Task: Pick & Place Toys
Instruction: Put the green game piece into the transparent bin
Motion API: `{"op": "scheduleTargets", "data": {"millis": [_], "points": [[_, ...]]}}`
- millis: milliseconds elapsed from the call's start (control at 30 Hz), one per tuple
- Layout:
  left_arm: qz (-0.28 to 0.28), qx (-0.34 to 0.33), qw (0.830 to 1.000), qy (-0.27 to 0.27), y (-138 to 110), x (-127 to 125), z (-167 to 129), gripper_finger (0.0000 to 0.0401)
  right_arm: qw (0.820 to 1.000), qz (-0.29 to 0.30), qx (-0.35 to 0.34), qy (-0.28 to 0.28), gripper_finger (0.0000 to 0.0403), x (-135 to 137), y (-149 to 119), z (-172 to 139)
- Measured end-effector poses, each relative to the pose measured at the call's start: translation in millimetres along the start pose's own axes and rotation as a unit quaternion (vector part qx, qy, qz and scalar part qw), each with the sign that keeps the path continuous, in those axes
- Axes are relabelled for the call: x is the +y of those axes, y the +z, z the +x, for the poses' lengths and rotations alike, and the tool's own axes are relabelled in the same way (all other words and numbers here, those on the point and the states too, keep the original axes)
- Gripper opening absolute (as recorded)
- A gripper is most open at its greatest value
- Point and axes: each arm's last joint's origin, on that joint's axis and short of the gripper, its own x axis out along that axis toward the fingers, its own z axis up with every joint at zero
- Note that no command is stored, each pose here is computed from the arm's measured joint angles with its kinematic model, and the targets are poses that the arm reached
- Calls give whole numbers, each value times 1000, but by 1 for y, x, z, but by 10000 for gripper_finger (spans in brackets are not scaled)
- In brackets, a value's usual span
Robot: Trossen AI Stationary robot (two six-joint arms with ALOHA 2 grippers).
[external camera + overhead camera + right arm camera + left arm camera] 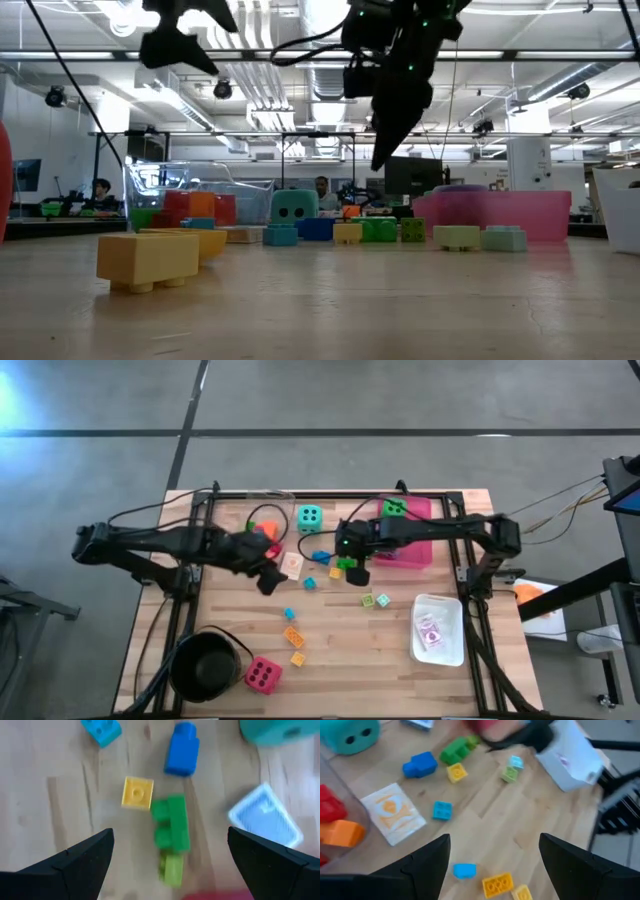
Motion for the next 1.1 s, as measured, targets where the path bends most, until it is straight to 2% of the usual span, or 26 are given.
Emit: {"op": "scheduleTargets", "data": {"millis": [133, 333, 467, 700, 967, 1100], "points": [[32, -10, 999, -26, -13, -9, -19, 309, 1000, -5, 2, 25, 382, -2, 3, 19], [87, -50, 993, -60, -28, -15, -51, 309, 999, -1, 31, 29, 382, -5, -2, 40], [93, -76, 990, -74, -30, -13, -66, 309, 999, -2, 40, 31, 382, -5, -4, 48], [96, -98, 988, -76, -29, -9, -75, 309, 998, -1, 49, 28, 382, -10, -13, 55], [105, -108, 985, -79, -28, -10, -76, 309, 996, -13, 86, 31, 379, -5, -22, 84], [104, -109, 985, -80, -27, -10, -76, 309, 995, -12, 92, 32, 342, -3, -22, 89]]}}
